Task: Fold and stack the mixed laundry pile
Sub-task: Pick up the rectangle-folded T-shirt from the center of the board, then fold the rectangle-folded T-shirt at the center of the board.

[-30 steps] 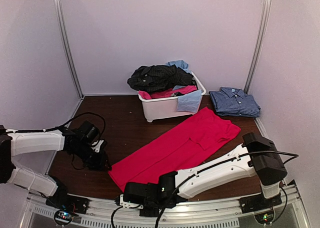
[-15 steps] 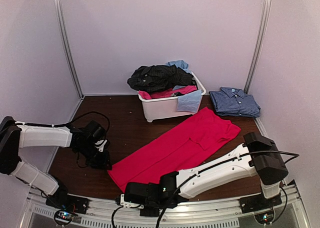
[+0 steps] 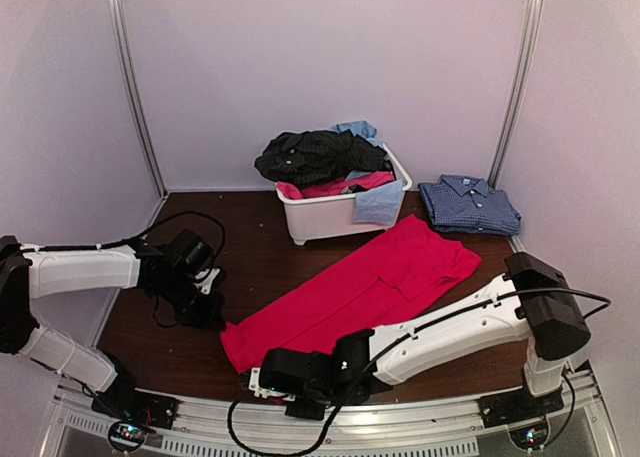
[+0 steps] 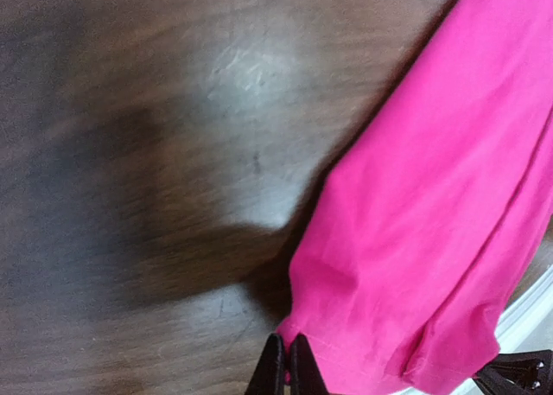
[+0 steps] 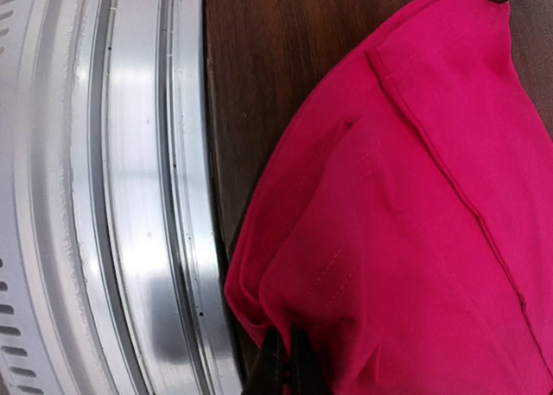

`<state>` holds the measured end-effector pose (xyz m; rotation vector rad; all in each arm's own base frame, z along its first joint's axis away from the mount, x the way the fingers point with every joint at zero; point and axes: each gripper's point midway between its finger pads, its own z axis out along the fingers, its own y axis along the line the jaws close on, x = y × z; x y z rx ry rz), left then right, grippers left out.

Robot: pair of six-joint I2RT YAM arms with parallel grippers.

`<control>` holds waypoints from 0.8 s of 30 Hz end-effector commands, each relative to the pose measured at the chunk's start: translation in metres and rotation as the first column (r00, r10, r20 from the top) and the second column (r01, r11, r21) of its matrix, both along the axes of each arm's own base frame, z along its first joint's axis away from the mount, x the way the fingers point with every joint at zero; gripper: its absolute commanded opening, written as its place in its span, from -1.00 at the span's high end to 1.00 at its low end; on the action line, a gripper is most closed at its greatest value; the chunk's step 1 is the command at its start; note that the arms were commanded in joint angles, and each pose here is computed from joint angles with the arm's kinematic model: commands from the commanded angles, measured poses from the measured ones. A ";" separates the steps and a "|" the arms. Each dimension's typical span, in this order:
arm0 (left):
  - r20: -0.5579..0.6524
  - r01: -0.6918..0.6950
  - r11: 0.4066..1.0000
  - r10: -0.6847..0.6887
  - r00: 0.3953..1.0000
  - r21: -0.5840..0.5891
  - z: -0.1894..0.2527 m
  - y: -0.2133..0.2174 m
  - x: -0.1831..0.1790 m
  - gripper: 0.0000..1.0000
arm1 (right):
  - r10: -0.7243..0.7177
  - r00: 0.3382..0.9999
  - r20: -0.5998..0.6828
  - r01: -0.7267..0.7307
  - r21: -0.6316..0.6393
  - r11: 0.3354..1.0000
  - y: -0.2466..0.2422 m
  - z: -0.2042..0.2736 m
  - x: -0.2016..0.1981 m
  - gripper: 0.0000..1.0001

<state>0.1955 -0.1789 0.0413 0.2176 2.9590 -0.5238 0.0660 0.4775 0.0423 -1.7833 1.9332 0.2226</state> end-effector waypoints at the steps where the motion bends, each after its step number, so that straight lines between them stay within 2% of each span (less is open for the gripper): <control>1: 0.065 0.049 0.996 -0.044 0.997 -0.070 0.028 -0.024 0.017 1.00 | -0.111 0.994 0.025 0.108 0.100 0.989 -0.010 0.030 0.019 1.00; 12: 0.144 0.190 0.969 -0.168 0.975 -0.156 0.059 -0.094 0.059 1.00 | -0.253 0.967 -0.001 0.250 0.165 0.954 -0.050 0.038 0.050 1.00; 24: 0.208 0.257 0.946 -0.216 0.954 -0.197 0.069 -0.153 0.113 1.00 | -0.429 0.901 -0.073 0.433 0.226 0.872 -0.109 0.045 0.093 1.00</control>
